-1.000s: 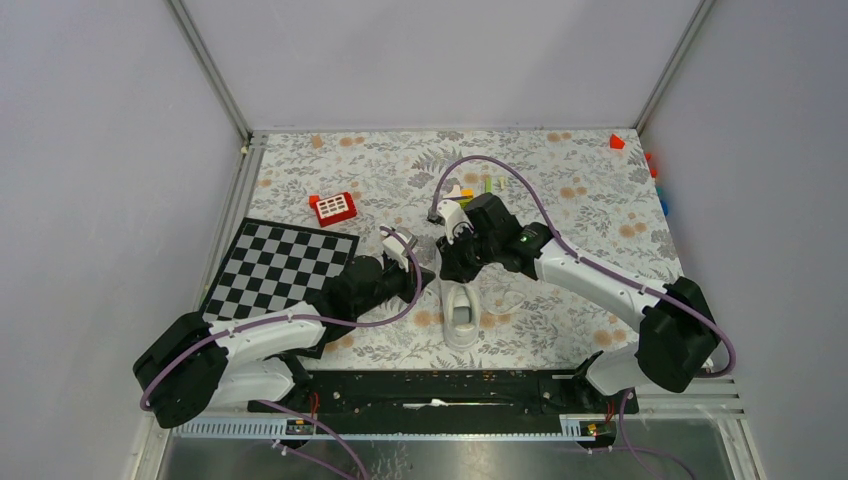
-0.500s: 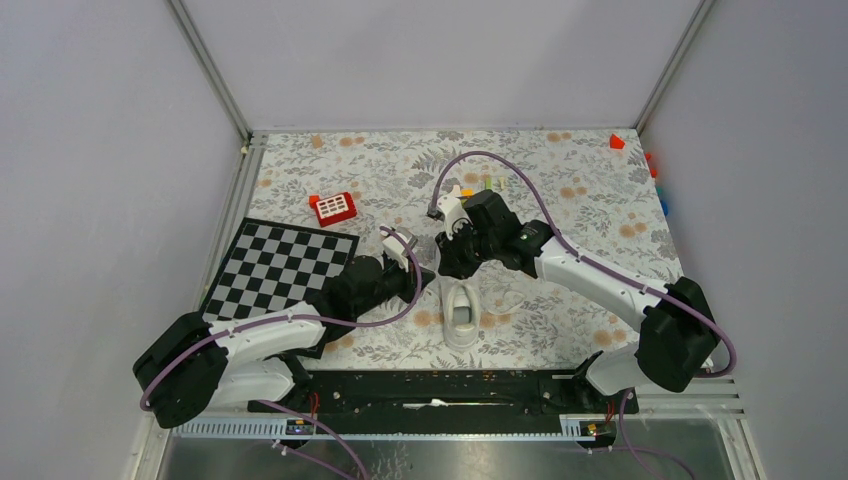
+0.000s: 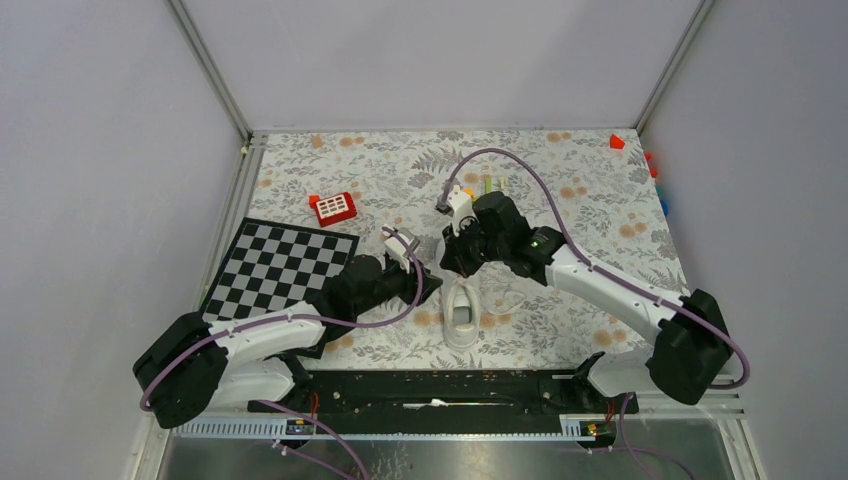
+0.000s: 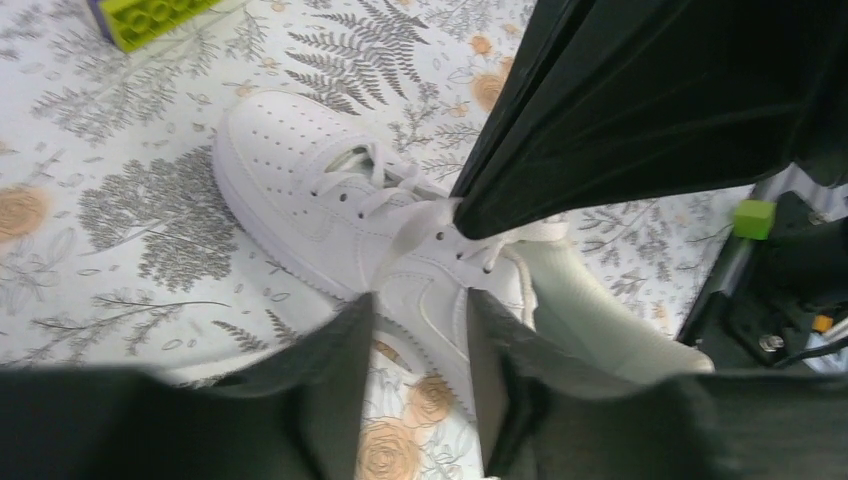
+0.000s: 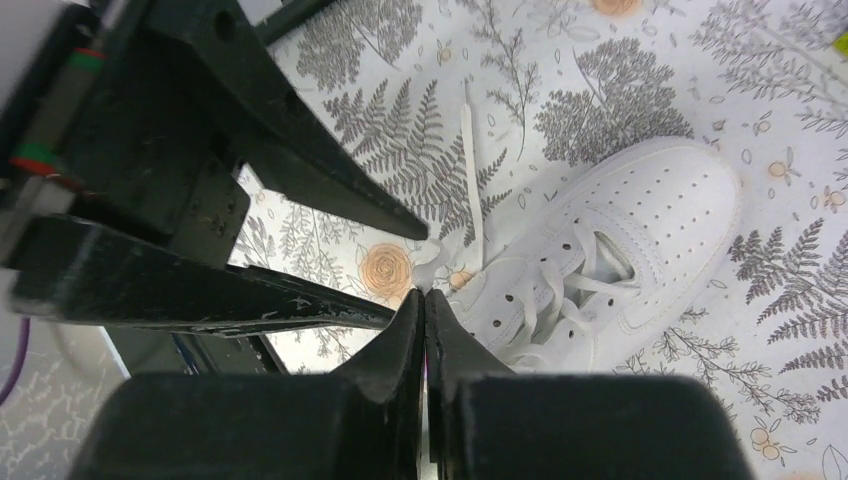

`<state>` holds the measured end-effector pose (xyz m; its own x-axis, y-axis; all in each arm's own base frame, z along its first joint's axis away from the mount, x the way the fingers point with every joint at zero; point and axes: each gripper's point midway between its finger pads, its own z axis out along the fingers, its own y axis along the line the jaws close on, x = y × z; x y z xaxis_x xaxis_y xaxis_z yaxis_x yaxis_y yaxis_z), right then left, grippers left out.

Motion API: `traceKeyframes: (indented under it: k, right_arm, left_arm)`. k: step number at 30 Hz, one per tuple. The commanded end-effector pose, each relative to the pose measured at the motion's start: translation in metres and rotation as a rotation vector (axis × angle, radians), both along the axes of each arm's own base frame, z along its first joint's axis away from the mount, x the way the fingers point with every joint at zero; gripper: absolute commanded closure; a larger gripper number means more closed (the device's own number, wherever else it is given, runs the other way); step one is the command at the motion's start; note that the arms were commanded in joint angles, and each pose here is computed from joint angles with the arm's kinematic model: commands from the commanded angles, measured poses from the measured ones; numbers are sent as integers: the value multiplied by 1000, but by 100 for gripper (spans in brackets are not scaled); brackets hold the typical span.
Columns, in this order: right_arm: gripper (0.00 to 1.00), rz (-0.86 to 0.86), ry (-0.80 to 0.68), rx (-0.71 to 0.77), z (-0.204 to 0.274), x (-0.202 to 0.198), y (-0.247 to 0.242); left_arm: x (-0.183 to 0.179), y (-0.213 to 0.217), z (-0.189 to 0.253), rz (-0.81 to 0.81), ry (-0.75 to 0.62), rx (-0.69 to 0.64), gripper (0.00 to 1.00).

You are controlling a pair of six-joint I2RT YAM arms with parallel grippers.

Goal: Tie the shoes
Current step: Wrap the shoelace around the shoelace.

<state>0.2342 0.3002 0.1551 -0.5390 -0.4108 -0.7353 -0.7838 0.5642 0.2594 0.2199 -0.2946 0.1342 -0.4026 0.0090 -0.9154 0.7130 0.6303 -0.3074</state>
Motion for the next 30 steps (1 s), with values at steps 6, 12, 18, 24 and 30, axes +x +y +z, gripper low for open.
traceKeyframes:
  k: [6, 12, 18, 24, 30]
  right_arm:
    - [100, -103, -87, 145, 41, 10, -2]
    - [100, -159, -58, 149, 36, 12, -8]
    - [100, -229, -52, 165, 38, 14, -20]
    - [100, -267, -38, 186, 41, 14, -27]
    - [100, -270, -19, 215, 42, 12, -26]
  left_arm:
    - [0, -11, 31, -78, -82, -73, 47]
    - [2, -16, 39, -81, -106, -127, 46]
    - [5, -5, 49, -42, -166, -112, 45]
    - [5, -5, 52, -50, -190, -117, 40]
    - [2, -22, 52, -138, -267, -154, 35]
